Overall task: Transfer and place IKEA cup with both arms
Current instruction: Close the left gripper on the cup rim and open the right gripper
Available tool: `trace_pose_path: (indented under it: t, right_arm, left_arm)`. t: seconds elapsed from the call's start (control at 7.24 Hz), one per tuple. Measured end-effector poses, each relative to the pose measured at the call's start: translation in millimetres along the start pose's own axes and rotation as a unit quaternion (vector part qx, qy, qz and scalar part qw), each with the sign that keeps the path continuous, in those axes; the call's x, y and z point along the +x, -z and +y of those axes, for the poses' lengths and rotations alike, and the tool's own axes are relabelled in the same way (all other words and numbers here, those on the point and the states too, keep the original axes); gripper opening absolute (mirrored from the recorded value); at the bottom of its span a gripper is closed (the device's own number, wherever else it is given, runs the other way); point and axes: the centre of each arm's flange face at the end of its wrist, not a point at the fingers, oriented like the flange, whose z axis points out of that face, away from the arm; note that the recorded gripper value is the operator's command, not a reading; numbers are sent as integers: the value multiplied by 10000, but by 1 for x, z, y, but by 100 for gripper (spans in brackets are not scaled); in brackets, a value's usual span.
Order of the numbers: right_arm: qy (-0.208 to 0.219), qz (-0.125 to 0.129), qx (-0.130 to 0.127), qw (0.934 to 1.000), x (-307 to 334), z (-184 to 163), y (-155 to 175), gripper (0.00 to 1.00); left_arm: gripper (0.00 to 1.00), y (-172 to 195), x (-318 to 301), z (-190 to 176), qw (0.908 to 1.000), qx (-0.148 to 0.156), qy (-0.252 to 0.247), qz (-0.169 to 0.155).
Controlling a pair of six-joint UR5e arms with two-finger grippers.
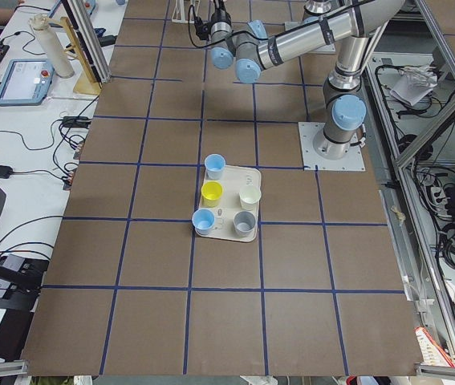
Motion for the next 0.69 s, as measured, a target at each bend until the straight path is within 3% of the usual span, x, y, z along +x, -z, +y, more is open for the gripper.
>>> trace_pose_path:
  t: [0.14,0.28,0.69]
  right_arm:
    - [-7,-1,-2,10000,1,0,0,54]
    - [-7,-4,0,10000,1,0,0,100]
    - [7,18,12,10000,-3,-1,2,100]
  left_arm:
    - [0,0,3,2,10000,-7,-67,-3]
    - [0,-1,6,4,9999,-13,-112,-9]
    - [0,-1,11,8,9998,-25,-197,-23]
